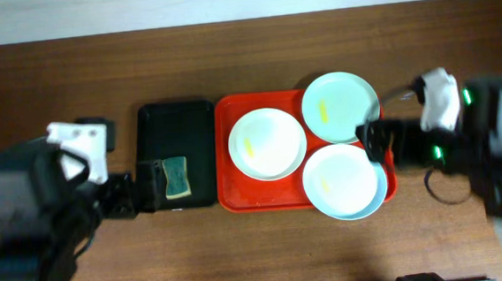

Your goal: Clean dirty plates on tray and stack at the side

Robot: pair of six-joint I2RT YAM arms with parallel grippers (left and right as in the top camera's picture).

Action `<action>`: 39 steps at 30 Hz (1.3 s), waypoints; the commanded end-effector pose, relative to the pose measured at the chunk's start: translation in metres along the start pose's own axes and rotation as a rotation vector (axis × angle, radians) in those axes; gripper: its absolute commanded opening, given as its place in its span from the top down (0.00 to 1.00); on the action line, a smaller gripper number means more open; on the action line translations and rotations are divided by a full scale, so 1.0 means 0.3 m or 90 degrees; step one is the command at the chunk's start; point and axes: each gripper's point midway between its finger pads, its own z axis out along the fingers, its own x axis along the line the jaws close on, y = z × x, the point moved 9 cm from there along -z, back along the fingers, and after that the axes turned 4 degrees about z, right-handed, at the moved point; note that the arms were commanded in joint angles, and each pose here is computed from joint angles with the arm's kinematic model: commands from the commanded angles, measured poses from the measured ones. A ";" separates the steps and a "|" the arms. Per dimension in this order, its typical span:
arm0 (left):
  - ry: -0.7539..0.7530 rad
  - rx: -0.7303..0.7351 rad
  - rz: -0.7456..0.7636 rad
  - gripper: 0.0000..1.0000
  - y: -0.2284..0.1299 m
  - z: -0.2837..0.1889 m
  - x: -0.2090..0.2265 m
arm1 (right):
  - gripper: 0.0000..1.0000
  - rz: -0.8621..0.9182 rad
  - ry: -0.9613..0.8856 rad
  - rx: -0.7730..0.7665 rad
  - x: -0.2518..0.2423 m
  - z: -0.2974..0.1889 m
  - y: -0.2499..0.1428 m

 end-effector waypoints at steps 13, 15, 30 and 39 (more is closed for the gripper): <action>-0.045 0.258 -0.148 0.49 0.030 0.363 0.043 | 0.36 0.040 -0.047 0.339 -0.136 0.420 -0.008; -0.026 0.285 -0.176 0.44 0.027 0.408 0.057 | 0.36 0.037 -0.049 0.360 -0.146 0.480 -0.025; 0.066 0.339 -0.193 0.43 0.020 0.555 0.096 | 0.58 -0.112 -0.045 0.312 -0.091 0.858 -0.132; 0.124 0.334 -0.190 0.47 0.016 0.570 0.074 | 0.62 -0.123 -0.114 0.294 -0.139 0.968 -0.177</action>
